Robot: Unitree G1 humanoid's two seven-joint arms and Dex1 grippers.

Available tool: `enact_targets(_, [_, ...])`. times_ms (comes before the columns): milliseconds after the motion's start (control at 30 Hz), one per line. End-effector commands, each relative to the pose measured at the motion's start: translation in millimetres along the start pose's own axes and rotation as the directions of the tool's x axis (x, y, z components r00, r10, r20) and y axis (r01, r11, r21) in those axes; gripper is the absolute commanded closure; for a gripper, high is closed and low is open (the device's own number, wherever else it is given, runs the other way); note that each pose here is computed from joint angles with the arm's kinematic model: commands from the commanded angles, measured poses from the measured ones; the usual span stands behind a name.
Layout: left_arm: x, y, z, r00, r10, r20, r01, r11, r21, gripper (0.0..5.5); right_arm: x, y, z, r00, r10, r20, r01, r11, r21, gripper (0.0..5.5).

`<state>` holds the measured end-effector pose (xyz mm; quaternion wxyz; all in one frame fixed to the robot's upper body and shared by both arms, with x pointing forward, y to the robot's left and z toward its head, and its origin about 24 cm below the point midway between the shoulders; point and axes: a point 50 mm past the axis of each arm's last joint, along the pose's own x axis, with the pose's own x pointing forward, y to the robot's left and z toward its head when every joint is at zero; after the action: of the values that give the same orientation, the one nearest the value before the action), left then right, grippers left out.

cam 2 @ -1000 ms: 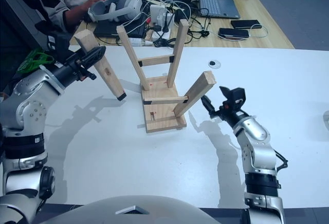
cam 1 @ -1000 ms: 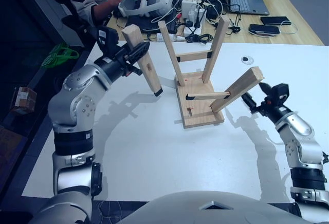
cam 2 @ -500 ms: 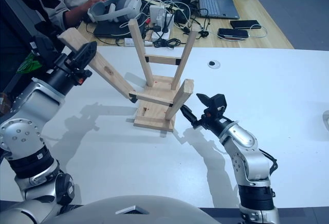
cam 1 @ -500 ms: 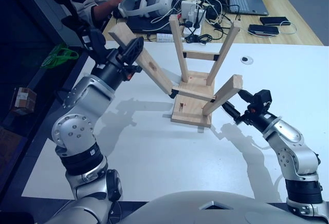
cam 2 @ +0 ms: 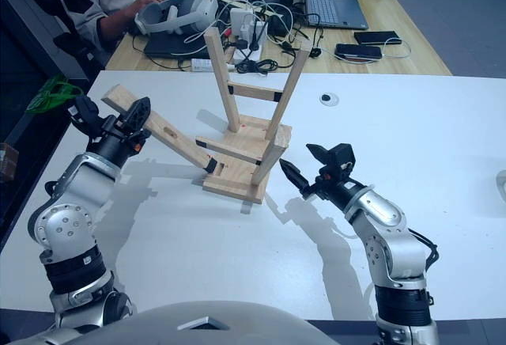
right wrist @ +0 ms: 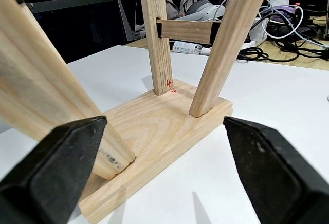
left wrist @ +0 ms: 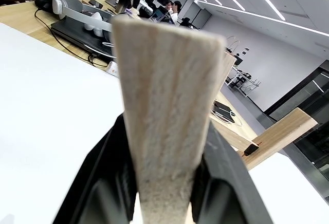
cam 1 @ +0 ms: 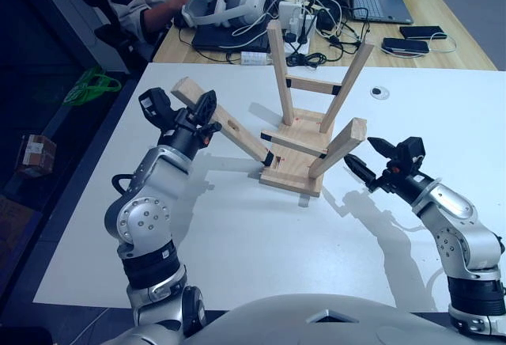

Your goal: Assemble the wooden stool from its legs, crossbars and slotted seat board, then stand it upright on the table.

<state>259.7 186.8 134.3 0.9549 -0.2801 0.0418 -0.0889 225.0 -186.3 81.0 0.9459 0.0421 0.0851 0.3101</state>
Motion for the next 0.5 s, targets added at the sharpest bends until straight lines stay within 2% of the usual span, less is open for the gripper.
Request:
enact_targets(33, [2,0,-6,1.0,-0.007,-0.001,0.007,1.0,-0.024,4.49,0,-4,4,1.0,-0.013,0.011,0.013,1.0,0.0,1.26])
enact_targets(200, [3,-5,-2,0.999,-0.035,0.029,0.036,0.997,-0.064,4.49,0,-5,5,1.0,-0.015,0.014,0.015,1.0,0.0,1.26])
enact_targets(500, [0,6,-22,0.999,0.006,-0.046,-0.007,0.999,-0.034,4.49,1,-8,7,0.999,-0.025,0.022,0.025,1.0,-0.006,1.26])
